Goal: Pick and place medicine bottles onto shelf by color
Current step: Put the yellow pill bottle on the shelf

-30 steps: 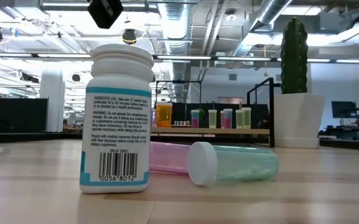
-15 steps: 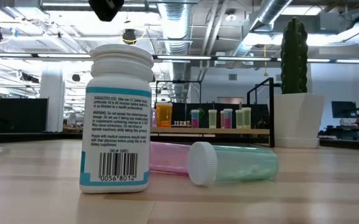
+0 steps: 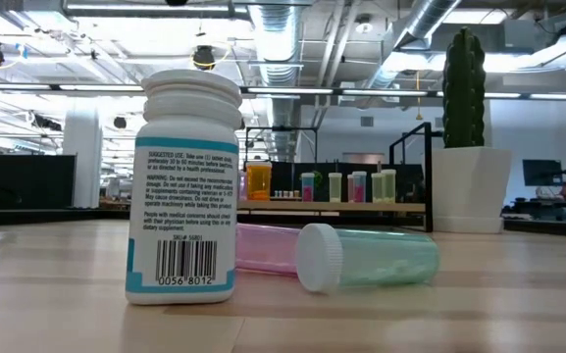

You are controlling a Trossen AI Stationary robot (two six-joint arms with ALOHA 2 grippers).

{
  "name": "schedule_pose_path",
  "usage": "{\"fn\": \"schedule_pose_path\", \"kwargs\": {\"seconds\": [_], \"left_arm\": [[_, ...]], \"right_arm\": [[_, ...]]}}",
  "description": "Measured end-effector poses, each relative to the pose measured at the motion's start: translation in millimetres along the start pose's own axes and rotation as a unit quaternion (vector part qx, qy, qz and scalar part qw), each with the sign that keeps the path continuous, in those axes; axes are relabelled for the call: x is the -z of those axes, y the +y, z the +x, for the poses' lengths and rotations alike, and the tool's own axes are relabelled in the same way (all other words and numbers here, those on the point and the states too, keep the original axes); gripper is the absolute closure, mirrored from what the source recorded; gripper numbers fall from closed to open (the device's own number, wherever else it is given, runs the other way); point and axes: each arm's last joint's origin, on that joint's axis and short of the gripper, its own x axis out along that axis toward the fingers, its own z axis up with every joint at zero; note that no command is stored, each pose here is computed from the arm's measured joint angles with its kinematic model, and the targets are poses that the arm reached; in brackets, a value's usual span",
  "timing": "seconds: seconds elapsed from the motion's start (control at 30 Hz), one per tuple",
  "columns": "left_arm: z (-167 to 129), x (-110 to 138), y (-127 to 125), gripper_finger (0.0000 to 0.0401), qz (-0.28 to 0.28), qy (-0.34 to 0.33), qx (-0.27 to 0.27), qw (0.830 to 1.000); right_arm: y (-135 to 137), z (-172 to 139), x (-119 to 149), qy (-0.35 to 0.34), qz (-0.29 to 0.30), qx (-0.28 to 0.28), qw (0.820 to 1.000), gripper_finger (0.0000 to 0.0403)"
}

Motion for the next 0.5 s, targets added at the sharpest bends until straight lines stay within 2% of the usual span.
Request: {"fn": "schedule_pose_path", "kwargs": {"seconds": [0.33,0.5], "left_arm": [[0.9,-3.5,1.4,0.0307,0.014,0.008,0.001,1.0],[0.5,-3.4,3.1,0.0307,0.014,0.014,0.009,1.0]], "right_arm": [[-1.2,0.2,-0.7,-0.017,0.004,-0.02,1.0,0.0164],[-1.0,0.1,-1.6,-0.023,0.015,-0.024,0.999,0.0184]]}}
